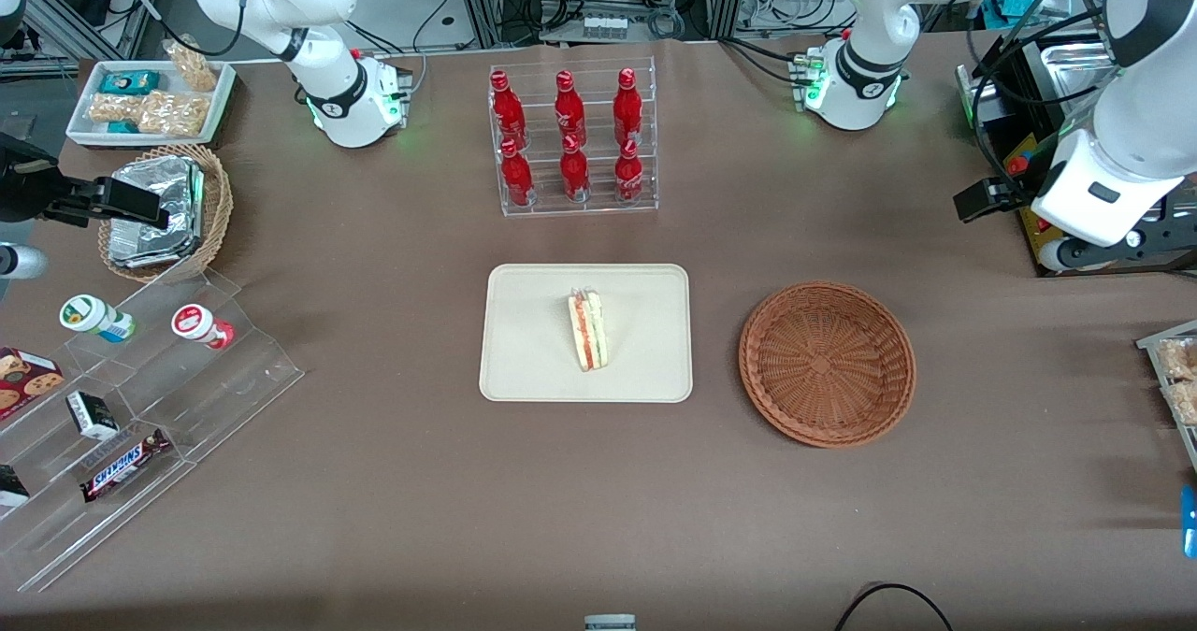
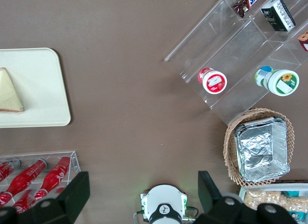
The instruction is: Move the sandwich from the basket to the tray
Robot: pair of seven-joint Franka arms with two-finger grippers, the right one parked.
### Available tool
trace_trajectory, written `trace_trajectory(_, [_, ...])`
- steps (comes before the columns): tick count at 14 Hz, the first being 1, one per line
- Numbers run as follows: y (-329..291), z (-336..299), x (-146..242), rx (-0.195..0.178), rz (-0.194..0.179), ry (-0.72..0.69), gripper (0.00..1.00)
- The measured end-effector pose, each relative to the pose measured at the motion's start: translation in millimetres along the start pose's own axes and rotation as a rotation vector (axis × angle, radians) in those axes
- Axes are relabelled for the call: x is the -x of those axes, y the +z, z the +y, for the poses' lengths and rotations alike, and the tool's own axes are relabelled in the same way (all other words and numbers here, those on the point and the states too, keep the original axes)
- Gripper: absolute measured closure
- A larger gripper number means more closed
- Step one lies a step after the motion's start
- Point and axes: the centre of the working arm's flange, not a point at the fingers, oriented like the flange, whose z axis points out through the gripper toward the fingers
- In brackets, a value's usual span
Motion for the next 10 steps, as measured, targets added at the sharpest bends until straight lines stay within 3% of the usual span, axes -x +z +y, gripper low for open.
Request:
trace_trajectory(3, [-5.1,-0.1,1.1,0.008,0.010,0.001,0.00])
trace_trajectory(7, [-6.3,-2.4,0.6,0.049,-0.001,-0.001,0.00])
trace_trajectory(10, [-5.8,-6.8,-0.8,0.054,-0.003,-0.008,0.00])
